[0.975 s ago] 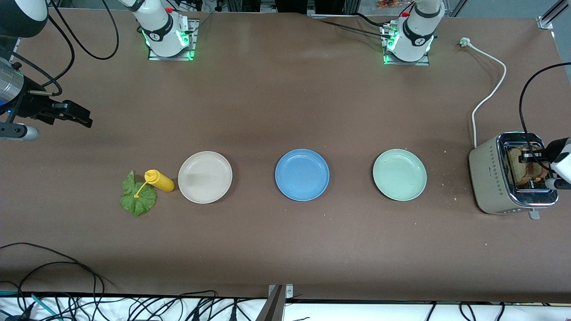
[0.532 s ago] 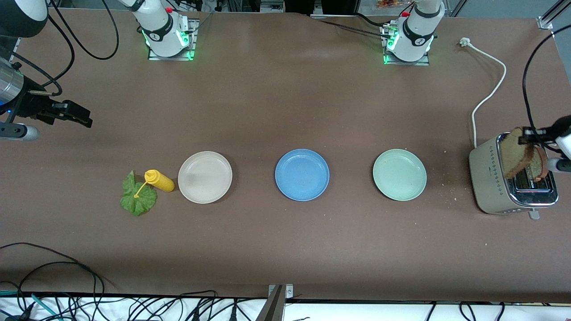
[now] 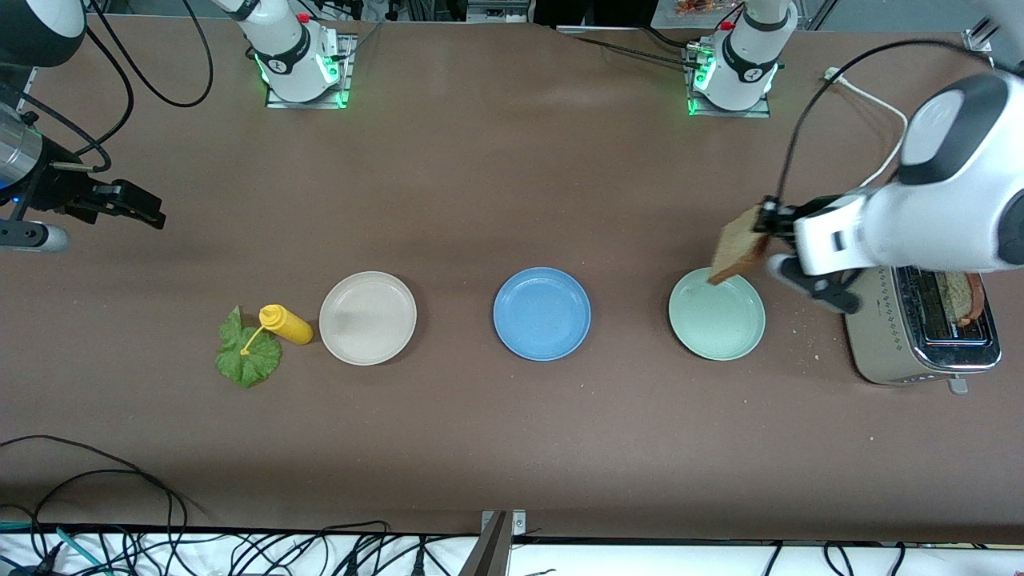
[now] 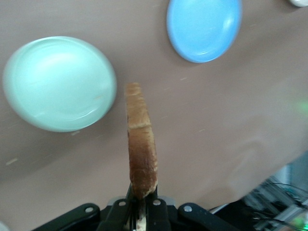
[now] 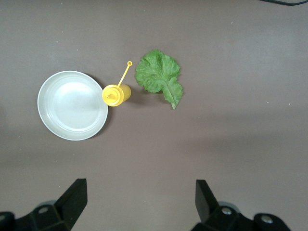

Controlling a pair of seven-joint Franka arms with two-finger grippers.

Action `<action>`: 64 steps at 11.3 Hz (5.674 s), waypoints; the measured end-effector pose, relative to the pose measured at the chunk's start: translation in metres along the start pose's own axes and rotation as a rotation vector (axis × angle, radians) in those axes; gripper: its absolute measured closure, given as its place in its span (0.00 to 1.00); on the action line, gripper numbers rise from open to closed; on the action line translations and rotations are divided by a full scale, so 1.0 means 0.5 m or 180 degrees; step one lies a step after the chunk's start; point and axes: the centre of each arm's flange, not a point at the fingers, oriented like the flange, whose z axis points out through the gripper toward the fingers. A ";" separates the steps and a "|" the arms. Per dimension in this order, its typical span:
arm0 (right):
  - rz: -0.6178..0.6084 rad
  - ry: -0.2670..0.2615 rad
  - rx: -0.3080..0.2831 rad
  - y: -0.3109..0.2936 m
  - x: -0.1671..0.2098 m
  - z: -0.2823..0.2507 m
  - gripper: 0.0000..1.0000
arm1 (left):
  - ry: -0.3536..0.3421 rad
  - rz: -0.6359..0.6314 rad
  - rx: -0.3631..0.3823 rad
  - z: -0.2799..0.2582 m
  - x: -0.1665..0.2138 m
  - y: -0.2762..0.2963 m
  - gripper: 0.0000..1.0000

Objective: Make sandwich in blue plate with both arms
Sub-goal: 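Carry the bread slice with the left gripper onto the blue plate, then open the left gripper and raise it back beside the toaster, then move the right gripper down to the green lettuce leaf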

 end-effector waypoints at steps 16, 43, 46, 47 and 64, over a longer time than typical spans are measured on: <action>0.0005 0.0000 0.0000 0.002 0.001 0.000 0.00 | 0.0650 -0.0276 -0.1998 0.567 0.402 0.080 0.81; -0.0006 -0.0005 -0.0001 -0.003 0.002 0.003 0.00 | 0.0807 -0.0560 0.1170 -0.194 -0.138 0.070 0.00; 0.0003 -0.0017 -0.0003 -0.001 0.004 0.007 0.00 | 0.0835 -0.0676 0.1148 -0.182 -0.194 0.048 0.00; 0.0006 -0.0038 -0.0007 -0.001 0.008 0.015 0.00 | 0.0841 -0.0685 0.1152 -0.168 -0.205 0.046 0.00; -0.0574 -0.0194 -0.0003 0.097 0.216 0.499 0.00 | 0.0874 -0.0736 0.1144 -0.163 -0.223 0.033 0.00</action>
